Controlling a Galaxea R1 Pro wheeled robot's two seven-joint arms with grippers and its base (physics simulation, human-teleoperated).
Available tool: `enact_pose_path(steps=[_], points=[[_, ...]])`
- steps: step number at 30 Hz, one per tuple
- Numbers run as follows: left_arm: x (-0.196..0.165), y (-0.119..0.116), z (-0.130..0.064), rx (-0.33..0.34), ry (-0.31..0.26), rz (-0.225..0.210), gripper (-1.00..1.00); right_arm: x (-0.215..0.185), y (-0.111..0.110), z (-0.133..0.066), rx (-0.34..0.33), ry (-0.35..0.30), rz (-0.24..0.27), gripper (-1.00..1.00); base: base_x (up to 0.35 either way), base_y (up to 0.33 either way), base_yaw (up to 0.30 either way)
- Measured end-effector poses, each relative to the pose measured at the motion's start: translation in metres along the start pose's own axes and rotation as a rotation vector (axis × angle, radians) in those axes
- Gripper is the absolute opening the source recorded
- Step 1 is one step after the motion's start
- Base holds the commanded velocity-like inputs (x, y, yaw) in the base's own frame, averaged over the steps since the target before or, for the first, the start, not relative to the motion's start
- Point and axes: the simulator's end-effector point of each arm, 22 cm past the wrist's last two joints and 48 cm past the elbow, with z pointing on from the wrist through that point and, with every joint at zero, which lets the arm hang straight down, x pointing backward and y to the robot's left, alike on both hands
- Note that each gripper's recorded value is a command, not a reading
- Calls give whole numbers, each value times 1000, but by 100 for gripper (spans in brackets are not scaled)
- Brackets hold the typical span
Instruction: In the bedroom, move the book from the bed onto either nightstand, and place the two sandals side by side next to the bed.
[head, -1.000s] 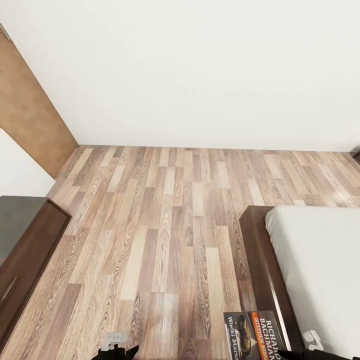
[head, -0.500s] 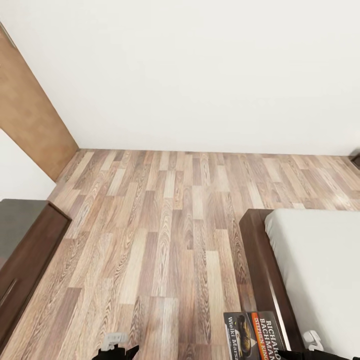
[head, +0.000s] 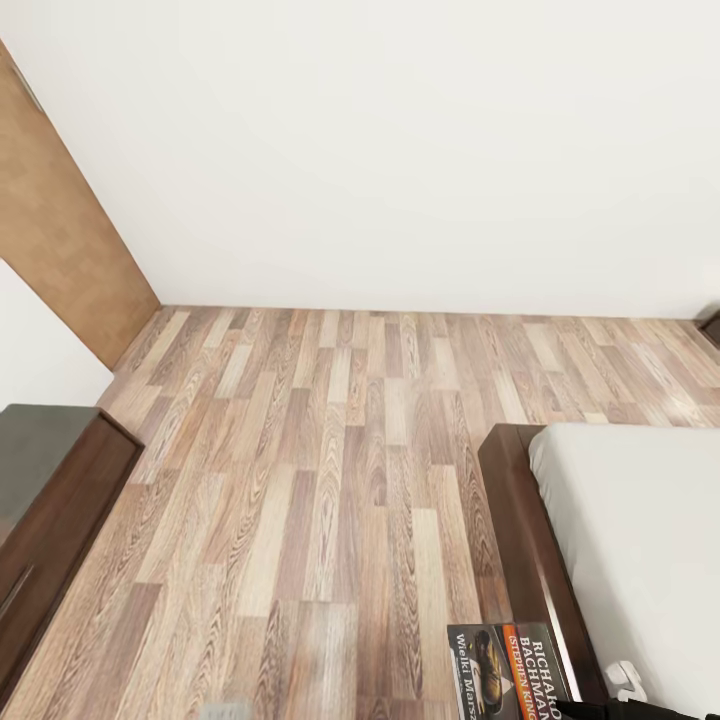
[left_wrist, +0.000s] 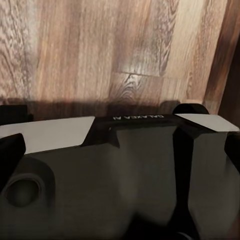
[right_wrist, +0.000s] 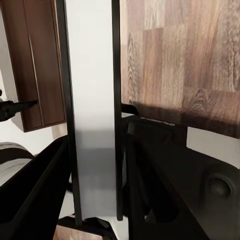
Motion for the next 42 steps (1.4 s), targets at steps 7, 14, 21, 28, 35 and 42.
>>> enact_pose_path(steps=[7, 14, 21, 28, 35, 42], points=[[6, 0, -2, -3, 11, -7, 100, -3, 2, -1, -2, -7, -8, -100, 0, 0, 0], [36, 4, -7, -14, 67, -40, 100, -7, 5, -3, -4, -15, -17, -100, 0, 0, 0], [50, 5, -11, -19, 95, -57, 100, -10, 7, -4, -5, -22, -25, -100, 0, 0, 0], [47, 4, -12, -18, 87, -54, 100, -13, 9, -5, -7, -30, -34, -100, 0, 0, 0], [43, 3, -13, -17, 78, -50, 100, -17, 12, -7, -10, -39, -42, -100, 0, 0, 0], [38, 2, -13, -15, 67, -45, 100, -20, 15, -8, -12, -46, -51, -100, 0, 0, 0]])
